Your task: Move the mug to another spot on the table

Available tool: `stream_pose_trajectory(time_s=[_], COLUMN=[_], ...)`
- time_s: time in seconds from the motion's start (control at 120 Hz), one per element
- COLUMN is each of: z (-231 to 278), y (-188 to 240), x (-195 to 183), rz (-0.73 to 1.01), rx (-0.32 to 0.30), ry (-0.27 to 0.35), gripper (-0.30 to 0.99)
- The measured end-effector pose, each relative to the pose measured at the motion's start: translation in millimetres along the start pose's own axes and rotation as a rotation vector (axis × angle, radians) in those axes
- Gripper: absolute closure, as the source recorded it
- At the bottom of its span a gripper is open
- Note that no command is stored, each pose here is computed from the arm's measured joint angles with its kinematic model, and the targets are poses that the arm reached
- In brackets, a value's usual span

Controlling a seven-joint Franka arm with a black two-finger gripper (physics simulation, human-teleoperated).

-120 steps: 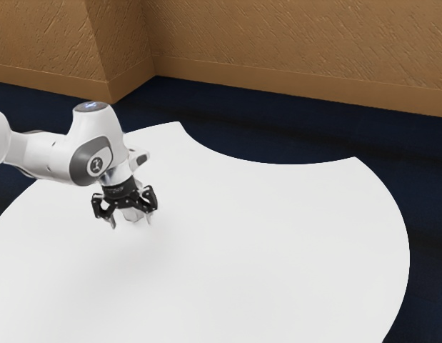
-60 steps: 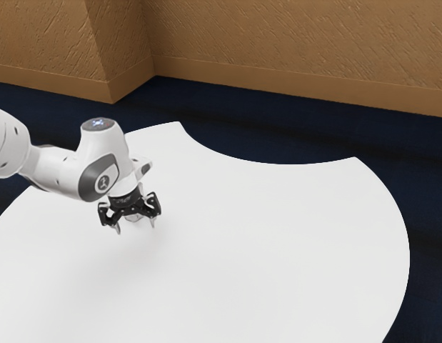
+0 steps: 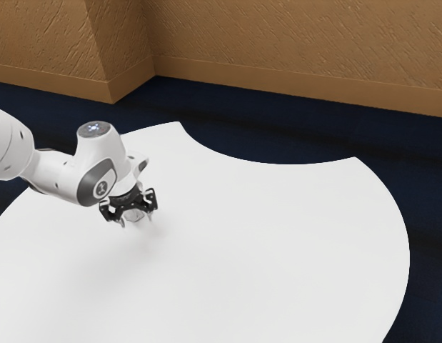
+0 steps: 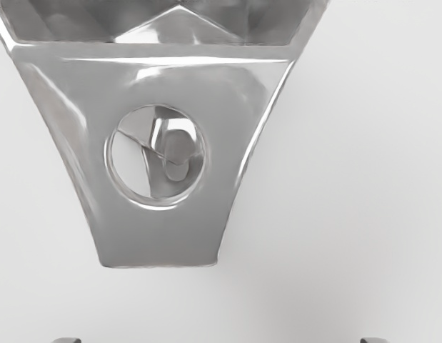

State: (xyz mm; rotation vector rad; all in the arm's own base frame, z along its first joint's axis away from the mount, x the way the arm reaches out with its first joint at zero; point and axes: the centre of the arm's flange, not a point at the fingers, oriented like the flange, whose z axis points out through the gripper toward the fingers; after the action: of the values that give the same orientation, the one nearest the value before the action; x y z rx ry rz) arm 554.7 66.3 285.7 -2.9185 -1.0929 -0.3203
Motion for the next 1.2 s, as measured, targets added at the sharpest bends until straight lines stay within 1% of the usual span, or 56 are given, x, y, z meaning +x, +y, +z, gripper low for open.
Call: stream_pose_trajectory(time_s=[0.25, 0.433, 0.633, 1.067, 1.2], z=[6.4, 10.5, 10.1, 32.3, 32.3], y=[-6.2, -3.9, -7.5, -8.4, -10.9], x=[5.7, 7.7, 12.6, 13.9, 16.0], rz=[-0.021, 0.006, 0.023, 0.038, 0.034], rx=[0.003, -0.005, -0.004, 0.003, 0.003], ry=[0.015, 0.053, 0.084, 0.100, 0.107], gripper=[0.21, 0.24, 0.31, 0.36, 0.41])
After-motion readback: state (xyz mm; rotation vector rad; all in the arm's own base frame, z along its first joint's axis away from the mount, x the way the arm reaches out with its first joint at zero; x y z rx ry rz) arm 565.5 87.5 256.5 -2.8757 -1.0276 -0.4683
